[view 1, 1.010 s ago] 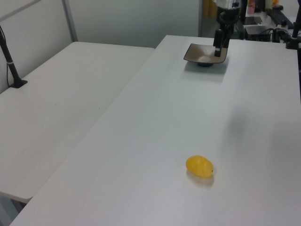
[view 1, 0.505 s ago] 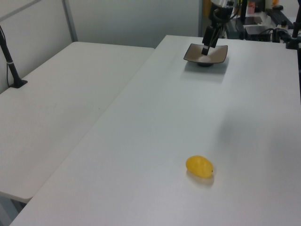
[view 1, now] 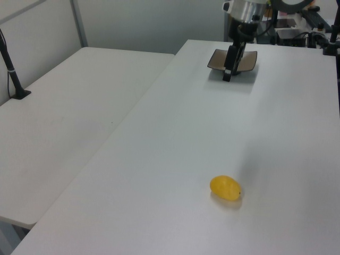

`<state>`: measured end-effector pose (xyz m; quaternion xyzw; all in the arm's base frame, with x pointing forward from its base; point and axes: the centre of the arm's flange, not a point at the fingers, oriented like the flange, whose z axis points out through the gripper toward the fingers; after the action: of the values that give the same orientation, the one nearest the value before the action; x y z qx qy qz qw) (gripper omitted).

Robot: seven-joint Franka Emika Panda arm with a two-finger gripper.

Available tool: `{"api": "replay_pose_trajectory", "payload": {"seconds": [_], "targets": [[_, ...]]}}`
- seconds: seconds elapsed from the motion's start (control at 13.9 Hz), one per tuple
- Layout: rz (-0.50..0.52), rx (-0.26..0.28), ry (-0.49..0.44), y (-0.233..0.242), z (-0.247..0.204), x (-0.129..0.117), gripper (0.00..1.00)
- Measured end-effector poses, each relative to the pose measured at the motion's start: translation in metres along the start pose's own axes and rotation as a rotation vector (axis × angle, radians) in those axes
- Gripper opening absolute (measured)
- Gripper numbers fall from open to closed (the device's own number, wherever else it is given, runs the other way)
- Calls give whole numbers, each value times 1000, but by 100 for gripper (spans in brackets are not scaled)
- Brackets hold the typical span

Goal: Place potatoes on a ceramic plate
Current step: 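Move the open gripper over the yellow potato, then lower the gripper around the yellow potato and close it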

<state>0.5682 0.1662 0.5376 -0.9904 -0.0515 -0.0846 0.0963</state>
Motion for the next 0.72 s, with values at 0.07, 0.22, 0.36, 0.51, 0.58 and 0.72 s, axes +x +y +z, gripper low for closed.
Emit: {"api": "replay_pose_trajectory", "payload": {"seconds": [0.07,0.22,0.36,0.51,0.58,0.72], "targets": [[-13,8,-14,-9,10,0,100],[-57,20,-57,-36,40,-3,100],[-93,29,-93,-58,62,-8,100],[-127,39,-129,-82,82,-16,100],[-132,43,-146,-92,91,-20,100],[-135,55,-156,-114,107,-25,100]]}}
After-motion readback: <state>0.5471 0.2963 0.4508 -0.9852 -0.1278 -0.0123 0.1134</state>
